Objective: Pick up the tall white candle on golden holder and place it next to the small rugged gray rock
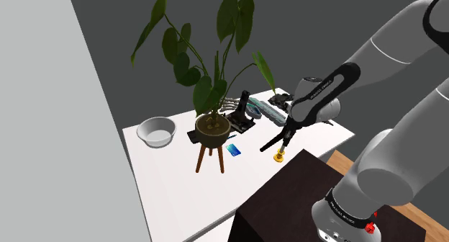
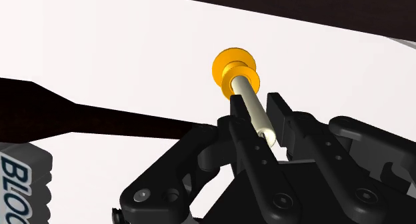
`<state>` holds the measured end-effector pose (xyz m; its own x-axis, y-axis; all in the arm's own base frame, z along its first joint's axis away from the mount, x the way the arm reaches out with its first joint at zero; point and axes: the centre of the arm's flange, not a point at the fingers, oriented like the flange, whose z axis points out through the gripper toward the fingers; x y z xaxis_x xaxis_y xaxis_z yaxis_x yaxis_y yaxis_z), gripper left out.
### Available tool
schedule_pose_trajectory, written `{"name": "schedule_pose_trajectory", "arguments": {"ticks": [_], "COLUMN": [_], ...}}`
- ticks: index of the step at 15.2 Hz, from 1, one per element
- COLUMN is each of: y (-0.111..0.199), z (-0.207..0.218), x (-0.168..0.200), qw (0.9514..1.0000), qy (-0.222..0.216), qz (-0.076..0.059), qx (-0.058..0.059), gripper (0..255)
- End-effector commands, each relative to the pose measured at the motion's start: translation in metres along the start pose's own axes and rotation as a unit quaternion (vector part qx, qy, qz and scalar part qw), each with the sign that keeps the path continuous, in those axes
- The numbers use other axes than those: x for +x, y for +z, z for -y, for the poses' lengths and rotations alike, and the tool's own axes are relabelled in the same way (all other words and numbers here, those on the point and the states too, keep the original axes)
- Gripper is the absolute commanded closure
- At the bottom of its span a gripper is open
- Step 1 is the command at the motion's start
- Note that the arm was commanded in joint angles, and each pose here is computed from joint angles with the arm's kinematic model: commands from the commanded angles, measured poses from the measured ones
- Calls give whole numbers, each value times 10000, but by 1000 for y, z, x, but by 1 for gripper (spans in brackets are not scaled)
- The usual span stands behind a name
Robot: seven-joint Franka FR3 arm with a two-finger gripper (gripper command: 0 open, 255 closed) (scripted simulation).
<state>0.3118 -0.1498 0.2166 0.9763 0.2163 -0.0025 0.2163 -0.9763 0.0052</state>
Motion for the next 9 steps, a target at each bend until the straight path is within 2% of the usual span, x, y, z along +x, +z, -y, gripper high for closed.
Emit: {"name": "schedule_pose_trajectory", "arguments": {"ticks": [1, 9], "y": [-10, -52], "z": [1, 1], "x": [0, 0], "qw": [10000, 10000], "qy": [-6, -6], "qz": [8, 8], "qx": [-7, -7], "gripper": [255, 255]}}
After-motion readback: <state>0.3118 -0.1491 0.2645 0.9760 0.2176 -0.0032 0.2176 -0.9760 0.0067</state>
